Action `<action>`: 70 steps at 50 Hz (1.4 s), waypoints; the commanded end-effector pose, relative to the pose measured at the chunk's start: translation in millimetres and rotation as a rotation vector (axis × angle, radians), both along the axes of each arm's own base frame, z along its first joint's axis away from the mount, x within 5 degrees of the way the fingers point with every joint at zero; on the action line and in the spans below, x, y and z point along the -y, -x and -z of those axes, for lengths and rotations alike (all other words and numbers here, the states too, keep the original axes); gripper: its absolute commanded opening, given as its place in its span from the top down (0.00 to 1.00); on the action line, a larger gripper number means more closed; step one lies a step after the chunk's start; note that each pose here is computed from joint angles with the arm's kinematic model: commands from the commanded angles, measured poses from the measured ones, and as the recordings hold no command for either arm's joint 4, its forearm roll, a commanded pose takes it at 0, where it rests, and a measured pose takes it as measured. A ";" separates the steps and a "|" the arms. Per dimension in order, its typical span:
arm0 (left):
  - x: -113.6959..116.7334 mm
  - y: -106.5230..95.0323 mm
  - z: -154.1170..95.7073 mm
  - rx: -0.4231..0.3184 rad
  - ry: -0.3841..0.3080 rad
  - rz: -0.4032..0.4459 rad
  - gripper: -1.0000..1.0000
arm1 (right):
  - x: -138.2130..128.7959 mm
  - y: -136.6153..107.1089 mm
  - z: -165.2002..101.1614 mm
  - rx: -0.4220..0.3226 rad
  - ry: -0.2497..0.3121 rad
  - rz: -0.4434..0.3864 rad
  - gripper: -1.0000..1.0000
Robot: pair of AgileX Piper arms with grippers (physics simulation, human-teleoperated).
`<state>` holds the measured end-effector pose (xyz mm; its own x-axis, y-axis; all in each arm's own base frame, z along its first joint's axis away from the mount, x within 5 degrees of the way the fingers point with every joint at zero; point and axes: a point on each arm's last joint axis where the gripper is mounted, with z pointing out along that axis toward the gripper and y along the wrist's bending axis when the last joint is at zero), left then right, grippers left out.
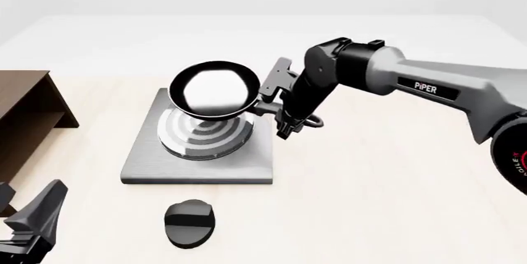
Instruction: Turn on the stove and put the frying pan on it.
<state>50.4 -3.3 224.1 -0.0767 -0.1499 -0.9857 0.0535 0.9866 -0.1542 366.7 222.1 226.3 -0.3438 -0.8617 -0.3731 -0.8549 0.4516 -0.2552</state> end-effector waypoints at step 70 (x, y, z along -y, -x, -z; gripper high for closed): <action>-0.2 0.0 -0.3 0.003 0.006 -0.003 0.00 | -29.7 7.4 14.6 -0.028 -0.028 0.003 0.00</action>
<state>50.5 -3.1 224.0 -0.0755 -0.1572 -0.9847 0.0503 0.9856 -0.1612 363.0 250.4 192.8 -0.3556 -0.8613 -0.3629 -0.8676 0.4485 -0.2145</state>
